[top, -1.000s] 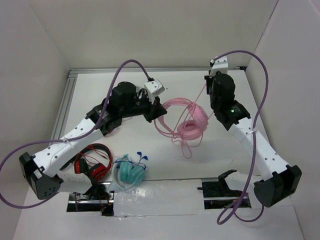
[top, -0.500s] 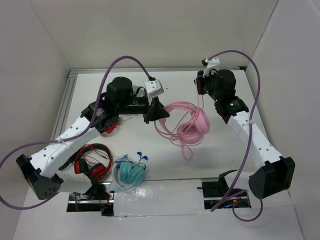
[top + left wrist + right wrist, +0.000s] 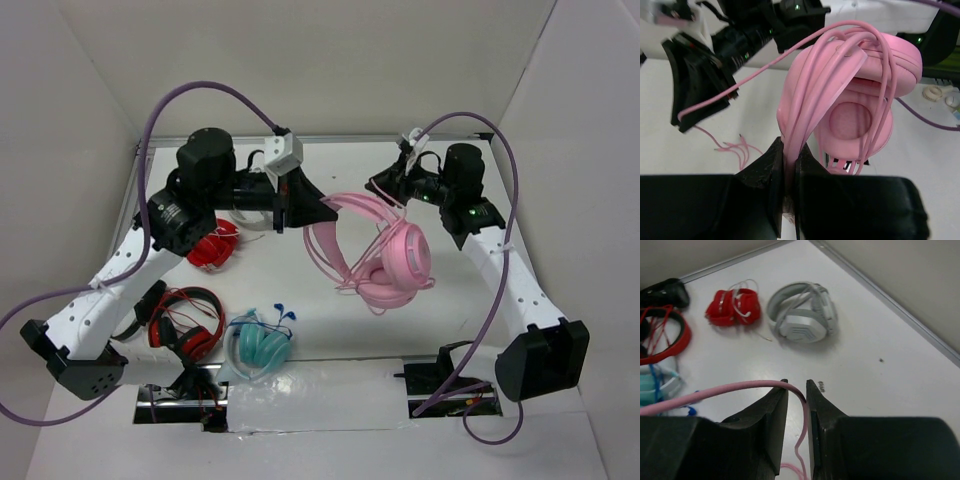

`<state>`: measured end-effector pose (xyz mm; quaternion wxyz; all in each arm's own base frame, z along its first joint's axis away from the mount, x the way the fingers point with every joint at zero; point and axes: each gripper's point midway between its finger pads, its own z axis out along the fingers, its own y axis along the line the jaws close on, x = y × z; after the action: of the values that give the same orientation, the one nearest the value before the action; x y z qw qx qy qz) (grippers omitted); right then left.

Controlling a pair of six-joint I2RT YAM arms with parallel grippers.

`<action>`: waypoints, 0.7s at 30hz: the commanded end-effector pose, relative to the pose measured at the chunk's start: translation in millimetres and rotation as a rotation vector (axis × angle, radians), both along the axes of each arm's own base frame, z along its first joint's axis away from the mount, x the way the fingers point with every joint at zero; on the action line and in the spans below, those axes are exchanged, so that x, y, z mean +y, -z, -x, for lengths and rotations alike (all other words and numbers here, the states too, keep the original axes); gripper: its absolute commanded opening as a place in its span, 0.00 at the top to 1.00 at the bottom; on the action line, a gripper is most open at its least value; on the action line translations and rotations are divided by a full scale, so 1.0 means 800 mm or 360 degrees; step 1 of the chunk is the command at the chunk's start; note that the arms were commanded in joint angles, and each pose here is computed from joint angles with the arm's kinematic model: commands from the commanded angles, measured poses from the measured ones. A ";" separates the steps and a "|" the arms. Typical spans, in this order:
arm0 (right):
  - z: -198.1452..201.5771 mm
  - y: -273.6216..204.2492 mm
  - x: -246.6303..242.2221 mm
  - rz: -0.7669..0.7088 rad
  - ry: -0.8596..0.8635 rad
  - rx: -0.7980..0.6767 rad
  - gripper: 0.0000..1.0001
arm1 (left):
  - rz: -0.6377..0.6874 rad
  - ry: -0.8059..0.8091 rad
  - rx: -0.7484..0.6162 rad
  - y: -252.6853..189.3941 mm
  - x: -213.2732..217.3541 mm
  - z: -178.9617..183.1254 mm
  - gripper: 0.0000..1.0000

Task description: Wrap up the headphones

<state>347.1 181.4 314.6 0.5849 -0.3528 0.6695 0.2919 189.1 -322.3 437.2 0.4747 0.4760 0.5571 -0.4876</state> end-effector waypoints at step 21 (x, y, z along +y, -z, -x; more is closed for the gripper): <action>0.043 0.149 0.083 -0.0079 -0.0410 0.0414 0.66 | 0.0456 -0.0173 -0.0253 -0.183 0.035 -0.004 1.00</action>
<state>306.5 243.4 198.2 0.4436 -0.3858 0.6880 0.4255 211.7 -315.6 511.6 0.5245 0.4290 0.5406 -0.4986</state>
